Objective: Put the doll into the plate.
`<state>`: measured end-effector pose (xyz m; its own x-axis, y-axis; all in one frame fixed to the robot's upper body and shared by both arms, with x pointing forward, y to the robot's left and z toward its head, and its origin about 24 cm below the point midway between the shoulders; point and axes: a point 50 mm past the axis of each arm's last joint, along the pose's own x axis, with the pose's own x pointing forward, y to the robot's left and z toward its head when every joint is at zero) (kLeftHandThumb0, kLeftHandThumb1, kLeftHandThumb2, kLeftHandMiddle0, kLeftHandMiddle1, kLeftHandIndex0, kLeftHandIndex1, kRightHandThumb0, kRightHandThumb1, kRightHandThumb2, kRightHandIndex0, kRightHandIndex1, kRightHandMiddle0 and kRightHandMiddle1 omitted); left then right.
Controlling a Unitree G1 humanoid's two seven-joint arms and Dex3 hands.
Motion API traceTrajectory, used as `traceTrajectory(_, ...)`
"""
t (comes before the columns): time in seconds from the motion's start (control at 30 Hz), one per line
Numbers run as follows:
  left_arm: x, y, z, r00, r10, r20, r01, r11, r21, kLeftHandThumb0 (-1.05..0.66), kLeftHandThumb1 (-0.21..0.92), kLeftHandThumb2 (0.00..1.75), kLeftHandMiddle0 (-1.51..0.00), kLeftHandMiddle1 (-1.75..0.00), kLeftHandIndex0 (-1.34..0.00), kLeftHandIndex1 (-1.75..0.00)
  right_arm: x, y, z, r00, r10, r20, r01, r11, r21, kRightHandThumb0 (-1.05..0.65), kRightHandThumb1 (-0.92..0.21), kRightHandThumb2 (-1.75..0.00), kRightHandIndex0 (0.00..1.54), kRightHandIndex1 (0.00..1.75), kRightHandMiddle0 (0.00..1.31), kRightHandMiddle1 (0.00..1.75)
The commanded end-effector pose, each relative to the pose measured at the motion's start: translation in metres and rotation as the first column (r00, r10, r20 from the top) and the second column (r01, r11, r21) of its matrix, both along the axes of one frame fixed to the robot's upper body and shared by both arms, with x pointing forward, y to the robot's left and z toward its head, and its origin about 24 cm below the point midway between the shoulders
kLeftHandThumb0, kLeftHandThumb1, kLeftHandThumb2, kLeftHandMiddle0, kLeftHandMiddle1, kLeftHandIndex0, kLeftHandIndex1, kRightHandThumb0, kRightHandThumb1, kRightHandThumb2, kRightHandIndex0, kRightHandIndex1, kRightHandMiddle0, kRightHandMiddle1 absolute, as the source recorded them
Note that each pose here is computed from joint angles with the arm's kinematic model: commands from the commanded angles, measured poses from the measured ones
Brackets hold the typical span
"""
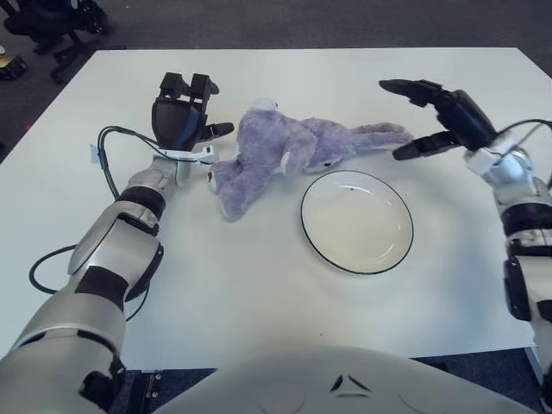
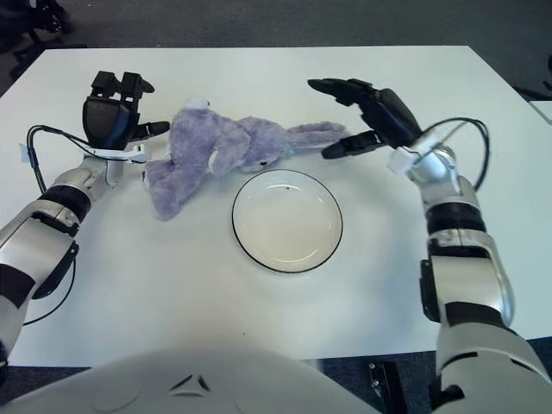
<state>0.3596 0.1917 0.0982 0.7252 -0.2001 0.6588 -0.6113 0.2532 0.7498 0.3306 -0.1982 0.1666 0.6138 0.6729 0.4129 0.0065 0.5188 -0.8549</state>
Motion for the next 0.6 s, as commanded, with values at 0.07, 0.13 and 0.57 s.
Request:
traceTrajectory(0.07,0.001,0.001,0.002,1.0,0.006,0.009,-0.006,1.0,0.01,0.0,0.92,0.4,-0.44,-1.44,-0.13,-1.63,0.011,0.025,0.01,0.995,-0.069,-0.071,0.062,0.993,-0.097,-0.6,-0.91,-0.01,0.37,0.0,0.42,0.03)
traceTrajectory(0.13,0.001,0.001,0.002,1.0,0.005,0.009,-0.005,1.0,0.01,0.0,0.92,0.4,-0.44,-1.44,-0.14,-1.63,0.011,0.028,0.01,0.993,-0.084,-0.089,0.075,0.992,-0.106,-0.59,-0.91,0.0,0.37,0.0,0.42,0.03)
traceTrajectory(0.57,0.0,-0.003,0.001,1.0,-0.005,0.012,0.005,1.0,0.006,0.0,0.92,0.4,-0.44,-1.45,-0.14,-1.62,0.017,0.043,0.007,0.98,-0.139,-0.143,0.127,0.988,-0.094,-0.54,-0.88,0.0,0.38,0.01,0.43,0.03)
